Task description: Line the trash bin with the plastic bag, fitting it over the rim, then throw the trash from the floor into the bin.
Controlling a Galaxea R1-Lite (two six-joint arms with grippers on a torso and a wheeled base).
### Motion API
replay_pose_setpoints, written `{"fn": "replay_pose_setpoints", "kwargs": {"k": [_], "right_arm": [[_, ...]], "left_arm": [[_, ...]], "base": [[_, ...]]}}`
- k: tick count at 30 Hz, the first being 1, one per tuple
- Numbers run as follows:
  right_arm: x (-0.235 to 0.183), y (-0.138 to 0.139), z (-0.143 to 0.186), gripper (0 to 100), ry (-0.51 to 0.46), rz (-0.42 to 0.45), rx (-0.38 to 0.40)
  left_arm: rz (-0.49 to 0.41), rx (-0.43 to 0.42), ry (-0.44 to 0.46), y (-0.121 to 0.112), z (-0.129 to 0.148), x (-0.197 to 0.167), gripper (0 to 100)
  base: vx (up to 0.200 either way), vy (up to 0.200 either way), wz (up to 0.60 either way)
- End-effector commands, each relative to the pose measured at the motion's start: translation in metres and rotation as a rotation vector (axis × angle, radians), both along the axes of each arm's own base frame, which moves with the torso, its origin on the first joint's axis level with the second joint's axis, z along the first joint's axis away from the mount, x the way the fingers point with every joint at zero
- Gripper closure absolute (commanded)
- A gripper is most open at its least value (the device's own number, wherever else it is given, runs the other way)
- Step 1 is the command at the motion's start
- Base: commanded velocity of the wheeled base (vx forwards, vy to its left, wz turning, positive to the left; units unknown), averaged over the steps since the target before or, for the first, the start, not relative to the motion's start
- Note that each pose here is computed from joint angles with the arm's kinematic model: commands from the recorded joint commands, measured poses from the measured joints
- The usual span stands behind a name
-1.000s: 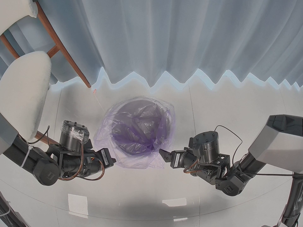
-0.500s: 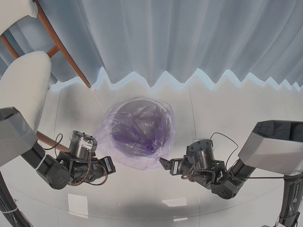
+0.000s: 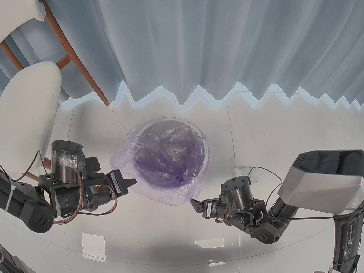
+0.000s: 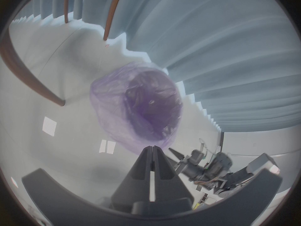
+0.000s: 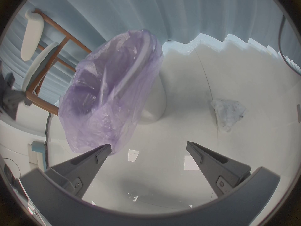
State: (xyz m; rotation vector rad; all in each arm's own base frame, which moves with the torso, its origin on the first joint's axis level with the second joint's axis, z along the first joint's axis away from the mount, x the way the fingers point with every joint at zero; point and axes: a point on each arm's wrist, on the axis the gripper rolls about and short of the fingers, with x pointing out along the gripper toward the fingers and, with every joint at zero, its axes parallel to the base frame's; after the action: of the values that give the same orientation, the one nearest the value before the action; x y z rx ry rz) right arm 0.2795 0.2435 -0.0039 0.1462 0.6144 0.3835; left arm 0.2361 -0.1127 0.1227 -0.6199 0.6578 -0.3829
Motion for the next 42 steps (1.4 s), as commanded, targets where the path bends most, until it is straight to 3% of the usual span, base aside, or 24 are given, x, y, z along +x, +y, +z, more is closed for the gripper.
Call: {"fn": "replay_pose_setpoints", "kwargs": {"k": [1,7,9,12,20,27,31,38,39,42], "right_arm": [[-0.010,0.006,-0.020,0,0.041,0.031,-0.038],[-0.021,0.012,-0.020,0,0.008,0.078,-0.041],[-0.028,0.016,-0.009,0,-0.103,0.119,0.021],[-0.035,0.019,-0.006,0,-0.167,0.157,0.038],[-0.053,0.025,-0.018,0,-0.177,0.230,0.024],[-0.046,0.029,-0.018,0,-0.306,0.240,0.091],[-0.048,0.028,-0.014,0,-0.311,0.245,0.099],[-0.047,0.029,-0.014,0,-0.312,0.245,0.100],[-0.046,0.029,-0.014,0,-0.314,0.244,0.102],[-0.046,0.029,-0.015,0,-0.312,0.243,0.100]], "left_arm": [[-0.020,-0.025,-0.033,-0.010,0.009,0.015,100],[-0.037,0.002,0.020,-0.019,0.002,0.021,100],[-0.040,0.021,0.055,-0.019,-0.002,0.020,100],[-0.039,0.032,0.073,-0.019,-0.005,0.021,100],[-0.024,0.078,0.154,-0.025,-0.035,0.038,100],[-0.032,0.074,0.144,-0.029,-0.034,0.043,100],[-0.020,0.059,0.114,-0.030,-0.026,0.054,100],[0.005,0.082,0.136,-0.034,-0.020,0.060,100],[0.021,0.093,0.131,-0.035,-0.019,0.058,0],[0.061,0.117,0.109,-0.035,-0.017,0.059,0]], "base": [[0.000,0.000,0.00],[0.000,0.000,0.00],[0.000,0.000,0.00],[0.000,0.000,0.00],[0.000,0.000,0.00],[0.000,0.000,0.00],[0.000,0.000,0.00],[0.000,0.000,0.00],[0.000,0.000,0.00],[0.000,0.000,0.00]]}}
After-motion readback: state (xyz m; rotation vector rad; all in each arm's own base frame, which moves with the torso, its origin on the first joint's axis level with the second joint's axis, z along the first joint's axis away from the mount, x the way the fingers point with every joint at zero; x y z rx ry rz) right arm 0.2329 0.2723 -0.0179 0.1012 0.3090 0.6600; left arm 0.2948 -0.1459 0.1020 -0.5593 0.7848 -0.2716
